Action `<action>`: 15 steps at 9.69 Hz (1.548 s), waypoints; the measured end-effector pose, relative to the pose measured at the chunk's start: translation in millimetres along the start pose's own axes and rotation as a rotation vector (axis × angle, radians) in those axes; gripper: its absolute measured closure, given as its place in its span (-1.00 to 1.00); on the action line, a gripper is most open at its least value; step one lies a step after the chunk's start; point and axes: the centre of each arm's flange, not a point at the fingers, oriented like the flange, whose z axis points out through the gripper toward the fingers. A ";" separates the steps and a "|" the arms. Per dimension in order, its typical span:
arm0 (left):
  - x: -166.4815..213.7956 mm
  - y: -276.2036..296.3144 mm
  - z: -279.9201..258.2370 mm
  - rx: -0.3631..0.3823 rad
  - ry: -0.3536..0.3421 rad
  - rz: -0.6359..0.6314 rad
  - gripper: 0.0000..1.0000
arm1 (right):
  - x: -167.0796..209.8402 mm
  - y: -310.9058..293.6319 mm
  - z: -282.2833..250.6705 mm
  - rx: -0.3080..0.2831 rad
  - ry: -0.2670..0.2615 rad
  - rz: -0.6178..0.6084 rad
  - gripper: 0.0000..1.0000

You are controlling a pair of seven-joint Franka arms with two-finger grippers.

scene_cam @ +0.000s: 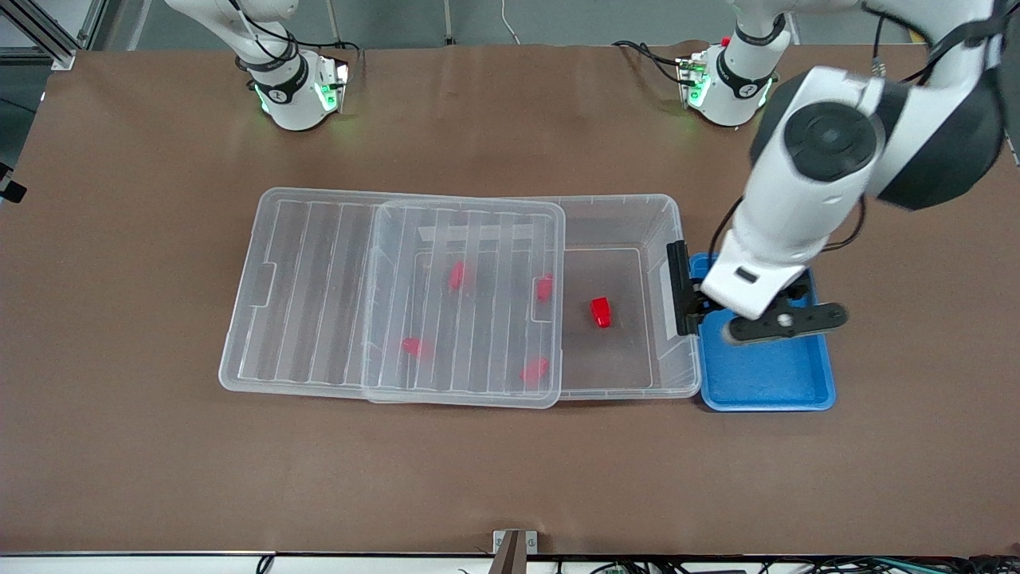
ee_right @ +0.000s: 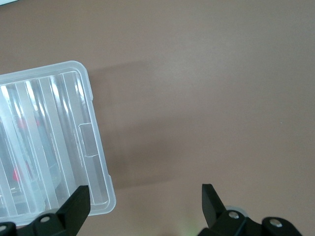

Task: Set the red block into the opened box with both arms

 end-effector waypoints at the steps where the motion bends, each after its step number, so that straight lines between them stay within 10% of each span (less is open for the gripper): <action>1: -7.8 -6.3 -22.5 -0.010 -0.003 -0.012 -1.00 | 0.0 -0.5 0.7 0.000 -0.001 -0.001 -1.00; 7: -31.9 -194.0 -116.0 -0.097 -0.062 0.101 -1.00 | 0.2 1.2 3.9 -0.029 -0.008 -0.030 -1.00; 11: -57.9 -211.6 -111.3 -0.088 -0.123 0.122 -1.00 | 28.8 3.6 99.7 -0.035 -0.019 -0.124 -0.93; 15: -55.1 -207.7 -100.8 -0.087 -0.143 0.128 -1.00 | 47.8 -17.8 242.4 -0.027 -0.111 -0.245 0.35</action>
